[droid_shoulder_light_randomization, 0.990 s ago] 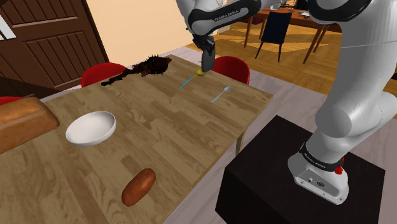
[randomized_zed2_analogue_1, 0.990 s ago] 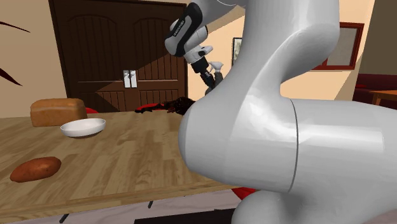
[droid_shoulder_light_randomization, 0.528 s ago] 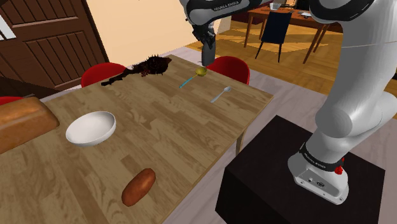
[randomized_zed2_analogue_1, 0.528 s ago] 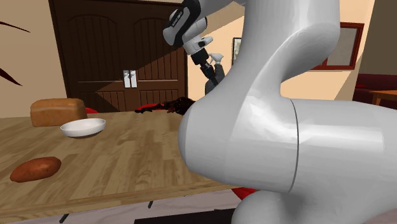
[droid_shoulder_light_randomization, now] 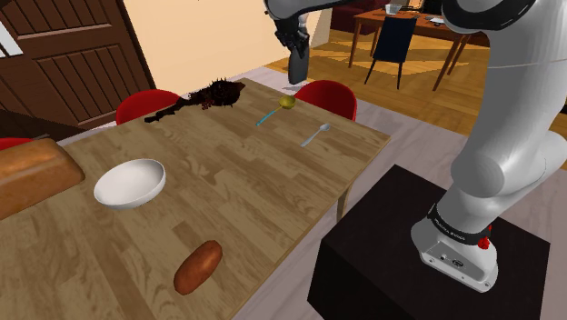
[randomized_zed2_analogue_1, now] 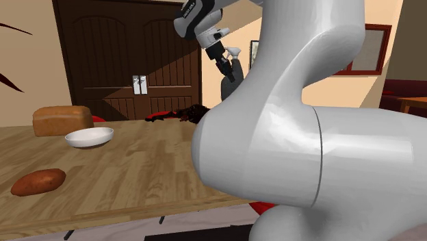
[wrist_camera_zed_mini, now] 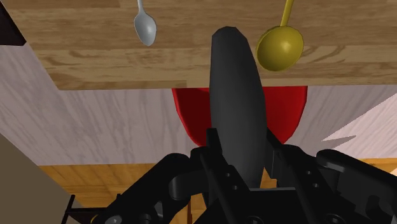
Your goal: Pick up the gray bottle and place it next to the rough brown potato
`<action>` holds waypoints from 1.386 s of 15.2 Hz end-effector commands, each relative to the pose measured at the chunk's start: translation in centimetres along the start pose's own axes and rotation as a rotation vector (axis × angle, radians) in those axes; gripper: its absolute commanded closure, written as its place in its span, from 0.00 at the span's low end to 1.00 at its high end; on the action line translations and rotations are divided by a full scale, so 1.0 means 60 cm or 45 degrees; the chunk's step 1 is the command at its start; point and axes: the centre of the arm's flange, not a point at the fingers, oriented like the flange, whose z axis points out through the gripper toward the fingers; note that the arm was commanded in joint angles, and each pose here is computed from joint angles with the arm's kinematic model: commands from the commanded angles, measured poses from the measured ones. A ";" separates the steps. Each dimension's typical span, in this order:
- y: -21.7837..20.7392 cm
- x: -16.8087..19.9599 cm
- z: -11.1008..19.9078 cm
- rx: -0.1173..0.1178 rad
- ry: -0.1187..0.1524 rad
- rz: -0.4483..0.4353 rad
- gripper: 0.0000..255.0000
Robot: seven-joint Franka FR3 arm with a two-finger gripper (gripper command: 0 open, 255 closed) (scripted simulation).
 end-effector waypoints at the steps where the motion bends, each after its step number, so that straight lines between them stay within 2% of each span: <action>1: 0.000 0.008 -0.015 0.000 0.000 0.000 1.00; 21: 0.000 0.097 -0.164 0.000 0.000 0.000 1.00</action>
